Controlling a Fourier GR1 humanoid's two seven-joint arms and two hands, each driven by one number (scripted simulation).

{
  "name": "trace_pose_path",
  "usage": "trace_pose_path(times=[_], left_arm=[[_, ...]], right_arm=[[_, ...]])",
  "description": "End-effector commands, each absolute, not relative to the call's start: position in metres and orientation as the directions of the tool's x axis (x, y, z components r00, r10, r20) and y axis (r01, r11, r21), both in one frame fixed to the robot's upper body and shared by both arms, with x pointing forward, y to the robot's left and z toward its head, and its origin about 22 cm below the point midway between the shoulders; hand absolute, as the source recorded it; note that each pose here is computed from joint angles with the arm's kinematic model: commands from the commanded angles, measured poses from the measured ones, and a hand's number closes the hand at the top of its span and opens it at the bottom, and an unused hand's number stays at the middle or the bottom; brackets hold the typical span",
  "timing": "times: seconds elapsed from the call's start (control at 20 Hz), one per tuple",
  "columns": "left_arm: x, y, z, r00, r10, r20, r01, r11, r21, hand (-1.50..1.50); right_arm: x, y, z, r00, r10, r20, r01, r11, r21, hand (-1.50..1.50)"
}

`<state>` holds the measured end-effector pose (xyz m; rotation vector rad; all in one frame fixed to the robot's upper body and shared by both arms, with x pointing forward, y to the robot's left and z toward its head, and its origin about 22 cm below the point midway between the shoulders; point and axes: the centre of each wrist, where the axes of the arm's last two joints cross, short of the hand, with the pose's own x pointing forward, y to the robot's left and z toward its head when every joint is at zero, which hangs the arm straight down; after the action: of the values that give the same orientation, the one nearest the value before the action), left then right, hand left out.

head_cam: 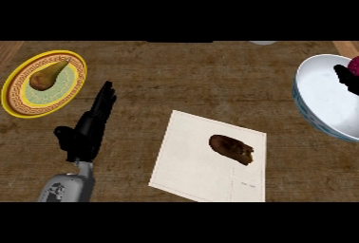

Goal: Pick the cupcake from the placemat and place it in the bowl

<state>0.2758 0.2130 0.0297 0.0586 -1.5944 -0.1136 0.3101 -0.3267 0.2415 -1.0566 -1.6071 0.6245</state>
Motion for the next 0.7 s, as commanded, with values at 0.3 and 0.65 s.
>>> trace_pose_path(times=[0.3,0.65], left_arm=[[0.273,0.203,0.03,-0.051,-0.11,0.993,0.035,0.993,0.112,0.0],[0.283,0.214,0.041,-0.031,-0.117,0.993,0.053,0.992,0.119,0.0]], right_arm=[[0.355,-0.395,0.16,0.064,0.902,0.428,0.28,0.395,-0.875,1.5],[0.362,-0.418,0.114,0.094,0.804,0.587,0.075,0.583,-0.809,-1.5]])
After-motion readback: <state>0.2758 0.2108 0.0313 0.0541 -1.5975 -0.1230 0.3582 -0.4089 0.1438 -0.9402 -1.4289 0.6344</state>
